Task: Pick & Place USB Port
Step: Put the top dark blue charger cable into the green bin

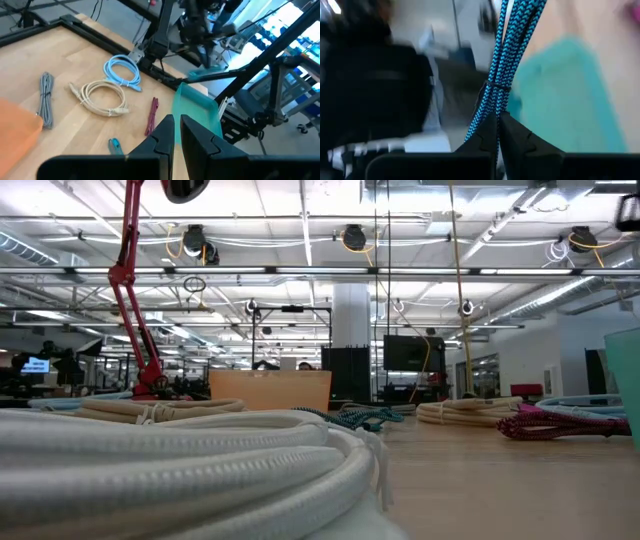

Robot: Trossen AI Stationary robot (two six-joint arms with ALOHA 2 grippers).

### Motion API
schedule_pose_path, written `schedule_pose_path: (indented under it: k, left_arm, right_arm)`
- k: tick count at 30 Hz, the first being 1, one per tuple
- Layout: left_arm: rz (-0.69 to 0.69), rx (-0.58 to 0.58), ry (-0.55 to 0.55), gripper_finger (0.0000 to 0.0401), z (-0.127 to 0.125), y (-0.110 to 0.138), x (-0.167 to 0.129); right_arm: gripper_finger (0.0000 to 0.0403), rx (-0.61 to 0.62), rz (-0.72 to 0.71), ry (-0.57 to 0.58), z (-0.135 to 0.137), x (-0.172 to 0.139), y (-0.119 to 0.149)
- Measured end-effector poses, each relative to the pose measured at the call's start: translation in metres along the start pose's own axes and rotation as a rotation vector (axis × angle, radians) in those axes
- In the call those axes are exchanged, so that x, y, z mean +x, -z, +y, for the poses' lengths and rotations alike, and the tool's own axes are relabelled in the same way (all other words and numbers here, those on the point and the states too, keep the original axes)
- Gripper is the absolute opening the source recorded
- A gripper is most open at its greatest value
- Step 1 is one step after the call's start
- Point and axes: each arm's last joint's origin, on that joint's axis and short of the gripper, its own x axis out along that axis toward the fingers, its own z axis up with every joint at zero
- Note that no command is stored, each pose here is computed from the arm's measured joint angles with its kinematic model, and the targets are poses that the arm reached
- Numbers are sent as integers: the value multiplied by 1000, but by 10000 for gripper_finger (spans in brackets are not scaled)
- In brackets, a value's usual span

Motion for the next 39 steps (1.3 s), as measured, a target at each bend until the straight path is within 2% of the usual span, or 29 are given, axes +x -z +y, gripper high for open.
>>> schedule_pose_path:
  k: [6, 11, 18, 22, 25, 31, 39]
  left_arm:
    - [24, -16, -14, 33, 1, 2, 0]
    - [24, -21, -16, 33, 2, 2, 0]
    - [53, -25, -57, 33, 10, 2, 0]
    - [65, -33, -48, 33, 13, 1, 1]
    - [65, -36, -49, 33, 15, 0, 1]
    - [66, -33, -50, 33, 15, 0, 1]
    - [69, -22, -55, 33, 15, 0, 1]
  right_arm:
    - [0, -62, 230, 110, 13, 46, 15]
    - [0, -147, 276, 256, 11, 79, 28]
    - [0, -198, 447, 604, -15, 98, 52]
    - [0, -265, 516, 729, -24, 101, 61]
    - [0, -292, 518, 745, -26, 106, 62]
    - [0, -313, 488, 671, -22, 118, 61]
    - [0, -352, 486, 658, -27, 134, 51]
